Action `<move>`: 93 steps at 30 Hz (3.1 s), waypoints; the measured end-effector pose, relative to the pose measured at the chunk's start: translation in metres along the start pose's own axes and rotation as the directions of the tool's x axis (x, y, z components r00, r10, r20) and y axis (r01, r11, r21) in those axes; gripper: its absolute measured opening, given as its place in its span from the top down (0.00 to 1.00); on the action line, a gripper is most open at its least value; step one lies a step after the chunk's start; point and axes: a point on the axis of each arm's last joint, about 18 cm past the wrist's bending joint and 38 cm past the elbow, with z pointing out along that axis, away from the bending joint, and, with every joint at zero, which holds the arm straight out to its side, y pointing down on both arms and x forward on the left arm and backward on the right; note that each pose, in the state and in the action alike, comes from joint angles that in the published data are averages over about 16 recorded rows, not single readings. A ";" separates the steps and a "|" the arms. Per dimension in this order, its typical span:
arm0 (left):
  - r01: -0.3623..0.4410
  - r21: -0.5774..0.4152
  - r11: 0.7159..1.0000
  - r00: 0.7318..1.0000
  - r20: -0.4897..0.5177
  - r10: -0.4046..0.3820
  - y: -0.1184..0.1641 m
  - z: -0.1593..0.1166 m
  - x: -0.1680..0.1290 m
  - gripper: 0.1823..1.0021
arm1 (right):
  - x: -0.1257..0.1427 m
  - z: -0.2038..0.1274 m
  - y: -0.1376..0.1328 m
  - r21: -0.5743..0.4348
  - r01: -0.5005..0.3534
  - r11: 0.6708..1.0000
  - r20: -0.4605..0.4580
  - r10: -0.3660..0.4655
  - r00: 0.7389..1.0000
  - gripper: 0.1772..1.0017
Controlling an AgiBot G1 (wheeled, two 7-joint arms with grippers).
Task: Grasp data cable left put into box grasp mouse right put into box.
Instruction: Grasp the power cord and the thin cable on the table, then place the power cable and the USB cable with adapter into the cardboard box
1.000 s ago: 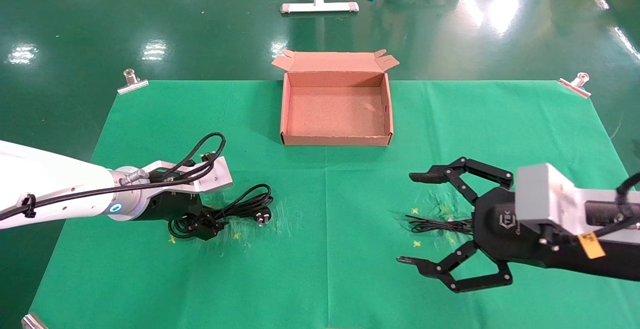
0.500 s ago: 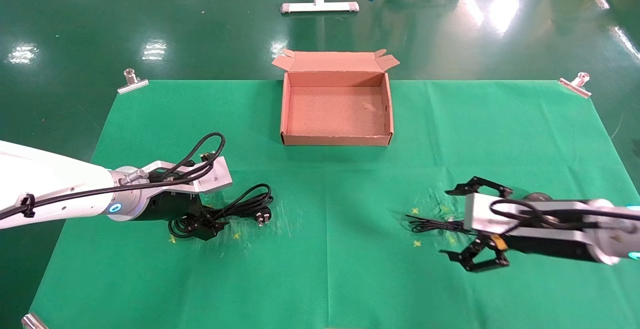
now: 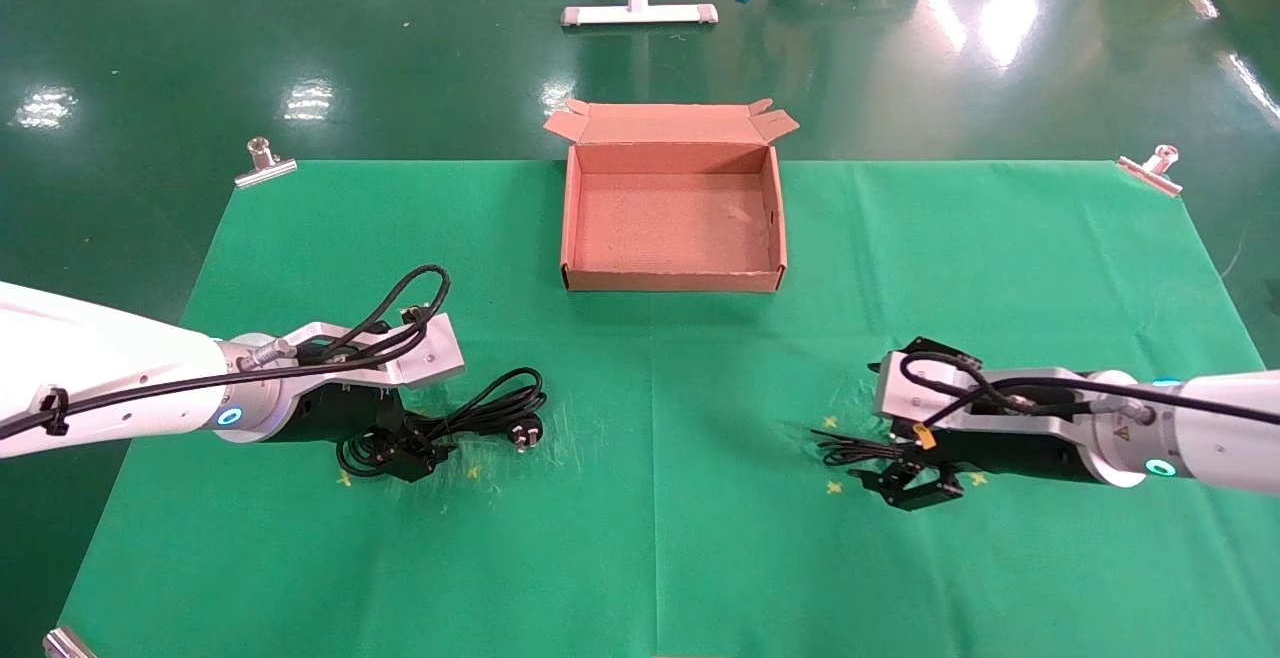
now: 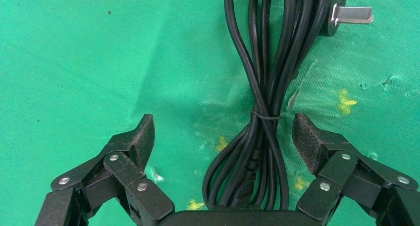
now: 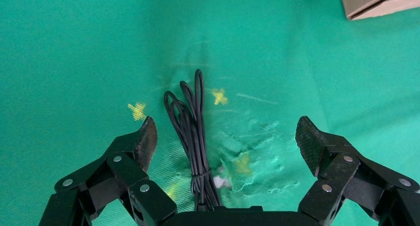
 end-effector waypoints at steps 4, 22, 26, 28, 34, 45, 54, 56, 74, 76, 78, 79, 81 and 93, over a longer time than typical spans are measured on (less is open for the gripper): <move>0.000 0.000 1.000 1.000 0.000 0.000 0.000 0.000 0.000 0.00 | 0.001 0.004 0.002 -0.012 -0.011 1.000 -0.003 0.011 1.000 0.00; 0.000 0.000 1.000 1.000 0.000 0.000 0.000 0.000 0.000 0.05 | 0.003 0.008 0.007 -0.031 -0.019 0.999 -0.008 0.019 1.000 0.02; 0.000 0.000 1.000 1.000 0.000 0.000 0.000 0.000 0.000 0.08 | 0.003 0.008 0.006 -0.029 -0.019 0.999 -0.008 0.019 1.000 0.05; 0.000 0.001 1.000 1.000 0.000 0.000 0.000 0.000 0.000 0.12 | 0.003 0.008 0.006 -0.028 -0.019 0.999 -0.008 0.019 1.000 0.07; 0.001 0.002 1.000 1.000 -0.002 -0.001 0.000 0.000 0.000 0.23 | 0.002 0.008 0.006 -0.026 -0.019 0.999 -0.007 0.019 1.000 0.17; 0.002 0.004 1.000 1.000 -0.004 -0.002 -0.001 0.000 0.001 0.53 | 0.002 0.007 0.006 -0.025 -0.019 1.000 -0.006 0.019 1.000 0.45; 0.002 0.003 1.000 1.000 -0.003 -0.002 -0.001 0.000 0.000 0.78 | 0.002 0.007 0.006 -0.024 -0.019 1.000 -0.006 0.018 1.000 0.70; 0.003 0.004 1.000 1.000 -0.002 -0.003 0.000 0.000 0.000 0.80 | 0.002 0.007 0.006 -0.024 -0.019 1.000 -0.006 0.018 1.000 0.73; -0.041 0.178 0.983 0.999 -0.004 0.042 -0.038 -0.056 -0.036 0.90 | 0.035 -0.029 -0.008 0.049 -0.041 0.998 -0.094 0.045 0.995 0.95; -0.064 0.213 0.975 0.998 0.010 0.064 -0.051 -0.061 -0.042 0.90 | 0.043 -0.038 -0.011 0.064 -0.046 0.997 -0.120 0.053 0.991 0.96; -0.091 0.249 0.964 0.996 0.029 0.087 -0.065 -0.062 -0.049 0.90 | 0.052 -0.047 -0.014 0.080 -0.050 0.996 -0.147 0.062 0.987 0.96; -0.105 0.267 0.958 0.994 0.041 0.097 -0.073 -0.062 -0.052 0.90 | 0.056 -0.052 -0.015 0.088 -0.052 0.995 -0.162 0.066 0.985 0.96; -0.136 0.300 0.944 0.990 0.068 0.121 -0.091 -0.057 -0.058 0.90 | 0.065 -0.063 -0.018 0.104 -0.054 0.993 -0.192 0.074 0.979 0.96; -0.322 0.387 0.864 0.941 0.230 0.247 -0.186 0.014 -0.070 0.90 | 0.095 -0.127 -0.021 0.166 -0.051 0.985 -0.322 0.103 0.941 0.96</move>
